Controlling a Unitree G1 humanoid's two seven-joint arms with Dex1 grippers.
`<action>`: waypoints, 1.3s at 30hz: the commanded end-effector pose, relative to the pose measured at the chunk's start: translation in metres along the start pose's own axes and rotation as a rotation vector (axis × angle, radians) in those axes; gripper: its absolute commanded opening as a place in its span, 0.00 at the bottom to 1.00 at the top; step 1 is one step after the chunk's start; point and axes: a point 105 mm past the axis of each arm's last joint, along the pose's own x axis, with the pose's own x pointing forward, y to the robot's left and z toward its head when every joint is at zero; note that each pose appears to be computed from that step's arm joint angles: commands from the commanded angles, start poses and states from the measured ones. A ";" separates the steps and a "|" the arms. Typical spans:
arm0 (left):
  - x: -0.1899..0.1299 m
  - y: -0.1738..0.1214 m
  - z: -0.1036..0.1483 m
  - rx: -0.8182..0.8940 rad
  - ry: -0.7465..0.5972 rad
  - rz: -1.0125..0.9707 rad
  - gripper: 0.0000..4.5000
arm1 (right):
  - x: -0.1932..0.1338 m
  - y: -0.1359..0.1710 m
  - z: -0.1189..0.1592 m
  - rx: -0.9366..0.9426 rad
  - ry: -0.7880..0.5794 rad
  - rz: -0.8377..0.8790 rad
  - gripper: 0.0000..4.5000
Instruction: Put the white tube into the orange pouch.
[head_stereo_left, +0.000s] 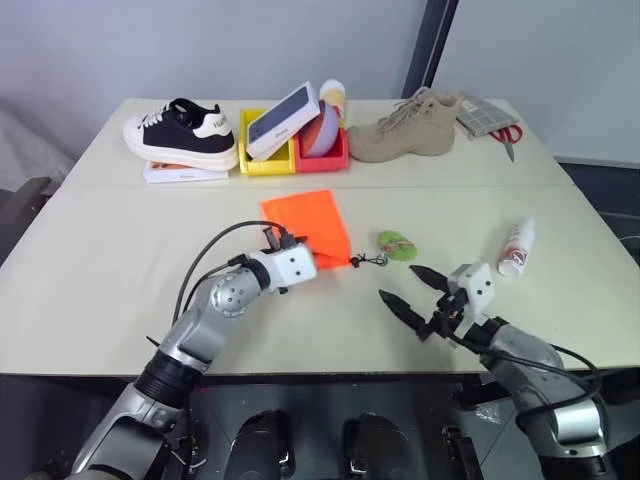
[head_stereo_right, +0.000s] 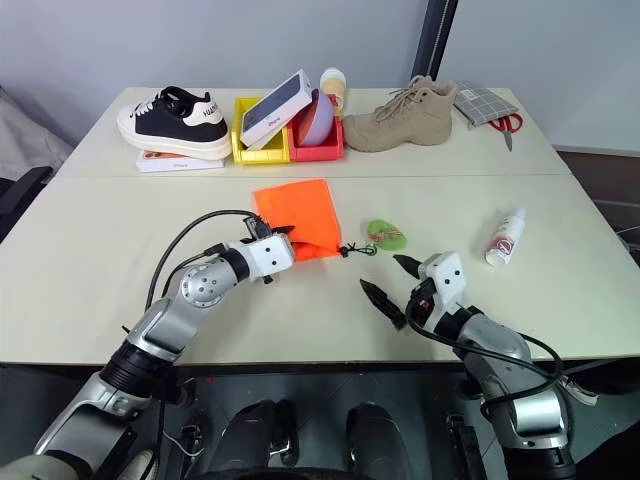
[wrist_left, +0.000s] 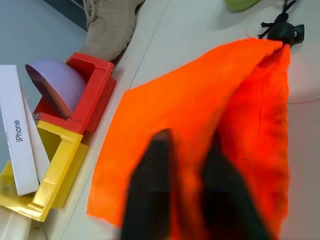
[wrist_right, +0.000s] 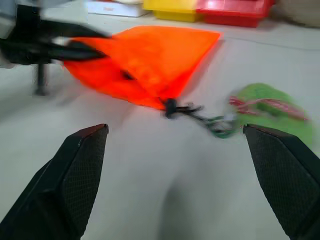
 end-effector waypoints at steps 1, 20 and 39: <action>0.000 0.007 0.006 -0.031 -0.029 0.028 0.01 | -0.006 -0.023 0.022 -0.086 -0.070 -0.120 1.00; 0.006 0.006 0.020 -0.170 -0.078 0.013 0.01 | -0.056 -0.156 -0.004 -0.089 0.078 -0.987 1.00; 0.008 0.009 0.024 -0.166 -0.092 0.010 0.00 | -0.045 -0.163 -0.024 0.134 0.043 -1.069 0.34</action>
